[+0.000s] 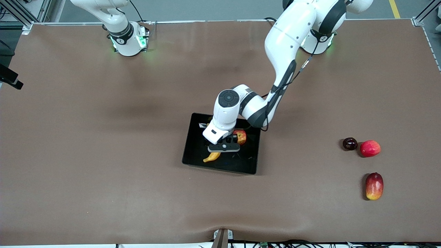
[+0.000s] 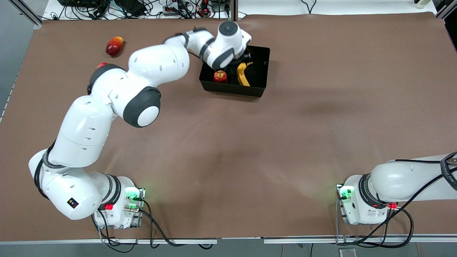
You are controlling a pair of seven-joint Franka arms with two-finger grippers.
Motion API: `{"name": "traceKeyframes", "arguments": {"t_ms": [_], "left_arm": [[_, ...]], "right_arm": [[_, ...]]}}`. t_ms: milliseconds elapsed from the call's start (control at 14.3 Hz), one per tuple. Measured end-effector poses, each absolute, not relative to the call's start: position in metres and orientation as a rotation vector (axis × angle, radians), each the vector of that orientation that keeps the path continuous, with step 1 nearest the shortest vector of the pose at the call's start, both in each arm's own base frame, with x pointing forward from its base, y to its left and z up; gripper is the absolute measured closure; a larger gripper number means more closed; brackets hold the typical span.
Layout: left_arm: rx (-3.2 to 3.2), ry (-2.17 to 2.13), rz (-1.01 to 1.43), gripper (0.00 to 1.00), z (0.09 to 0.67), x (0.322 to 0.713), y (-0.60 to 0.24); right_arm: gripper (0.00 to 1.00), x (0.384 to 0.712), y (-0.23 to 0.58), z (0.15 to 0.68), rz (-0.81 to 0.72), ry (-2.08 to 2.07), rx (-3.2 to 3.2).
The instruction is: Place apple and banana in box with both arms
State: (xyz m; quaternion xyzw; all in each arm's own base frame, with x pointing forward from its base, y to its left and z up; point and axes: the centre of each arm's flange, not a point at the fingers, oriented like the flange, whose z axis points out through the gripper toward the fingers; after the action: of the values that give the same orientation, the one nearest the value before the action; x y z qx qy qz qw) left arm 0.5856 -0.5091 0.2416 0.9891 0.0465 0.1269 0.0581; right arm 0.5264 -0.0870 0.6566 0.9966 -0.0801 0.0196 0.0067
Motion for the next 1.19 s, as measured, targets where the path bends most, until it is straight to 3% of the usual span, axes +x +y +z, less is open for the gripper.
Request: {"name": "traceKeyframes", "arguments": {"t_ms": [420, 770, 1191], "left_arm": [[3.079, 0.476, 0.403, 0.00, 0.430, 0.649, -0.368], [3.097, 0.508, 0.440, 0.00, 0.529, 0.680, -0.211], [3.166, 0.392, 0.295, 0.00, 0.606, 0.647, -0.111]], "right_arm": [[0.00, 0.527, -0.088, 0.656, 0.059, -0.254, 3.117], [0.00, 0.527, -0.089, 0.655, 0.057, -0.256, 3.117], [0.00, 0.527, -0.089, 0.655, 0.056, -0.256, 3.117]]}}
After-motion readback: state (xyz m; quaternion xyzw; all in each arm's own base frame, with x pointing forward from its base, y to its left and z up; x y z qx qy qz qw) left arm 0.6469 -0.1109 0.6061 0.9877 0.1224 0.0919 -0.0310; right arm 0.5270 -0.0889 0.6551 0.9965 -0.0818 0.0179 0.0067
